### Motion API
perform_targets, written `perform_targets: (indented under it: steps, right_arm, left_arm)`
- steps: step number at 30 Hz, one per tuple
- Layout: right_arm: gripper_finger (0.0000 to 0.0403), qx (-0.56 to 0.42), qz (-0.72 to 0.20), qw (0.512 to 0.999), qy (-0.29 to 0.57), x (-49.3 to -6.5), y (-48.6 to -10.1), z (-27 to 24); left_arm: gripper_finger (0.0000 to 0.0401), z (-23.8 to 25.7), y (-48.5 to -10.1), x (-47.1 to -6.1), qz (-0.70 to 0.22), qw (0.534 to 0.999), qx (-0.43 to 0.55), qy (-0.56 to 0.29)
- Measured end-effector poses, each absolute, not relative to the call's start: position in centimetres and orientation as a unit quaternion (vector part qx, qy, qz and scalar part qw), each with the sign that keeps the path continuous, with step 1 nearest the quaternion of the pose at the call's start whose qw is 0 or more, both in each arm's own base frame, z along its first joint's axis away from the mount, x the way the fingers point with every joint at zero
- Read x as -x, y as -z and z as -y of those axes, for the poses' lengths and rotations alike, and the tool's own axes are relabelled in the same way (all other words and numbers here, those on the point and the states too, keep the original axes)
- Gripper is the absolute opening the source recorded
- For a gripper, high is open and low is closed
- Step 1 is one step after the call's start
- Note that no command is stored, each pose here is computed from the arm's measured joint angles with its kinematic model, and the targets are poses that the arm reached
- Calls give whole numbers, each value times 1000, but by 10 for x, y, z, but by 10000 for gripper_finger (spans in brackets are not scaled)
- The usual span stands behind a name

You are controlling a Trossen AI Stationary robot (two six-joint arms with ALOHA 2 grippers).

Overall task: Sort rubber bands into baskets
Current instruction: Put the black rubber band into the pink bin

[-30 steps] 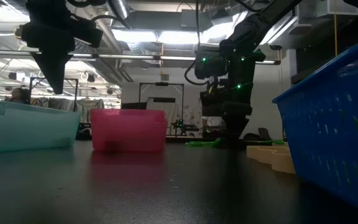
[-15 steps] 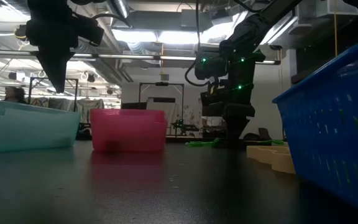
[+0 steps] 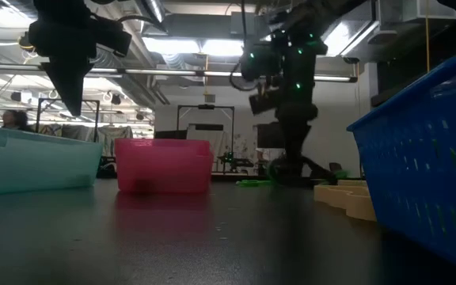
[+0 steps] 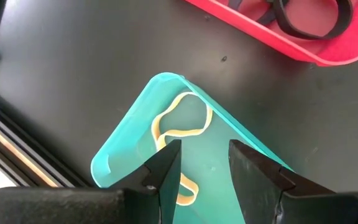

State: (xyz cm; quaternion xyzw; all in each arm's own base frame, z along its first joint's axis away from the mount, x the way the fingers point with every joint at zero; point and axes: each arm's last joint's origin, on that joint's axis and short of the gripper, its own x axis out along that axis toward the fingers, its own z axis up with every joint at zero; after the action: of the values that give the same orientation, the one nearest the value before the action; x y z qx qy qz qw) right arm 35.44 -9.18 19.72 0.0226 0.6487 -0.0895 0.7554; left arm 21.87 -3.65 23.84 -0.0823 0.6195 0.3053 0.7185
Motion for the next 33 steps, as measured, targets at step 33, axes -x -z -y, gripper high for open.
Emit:
perform_targets:
  steps: [33]
  right_arm:
    - [2, -15, -331, 941, -73, -421, -347, 56]
  left_arm:
    - [130, 33, -240, -222, -587, 740, 25, -327]
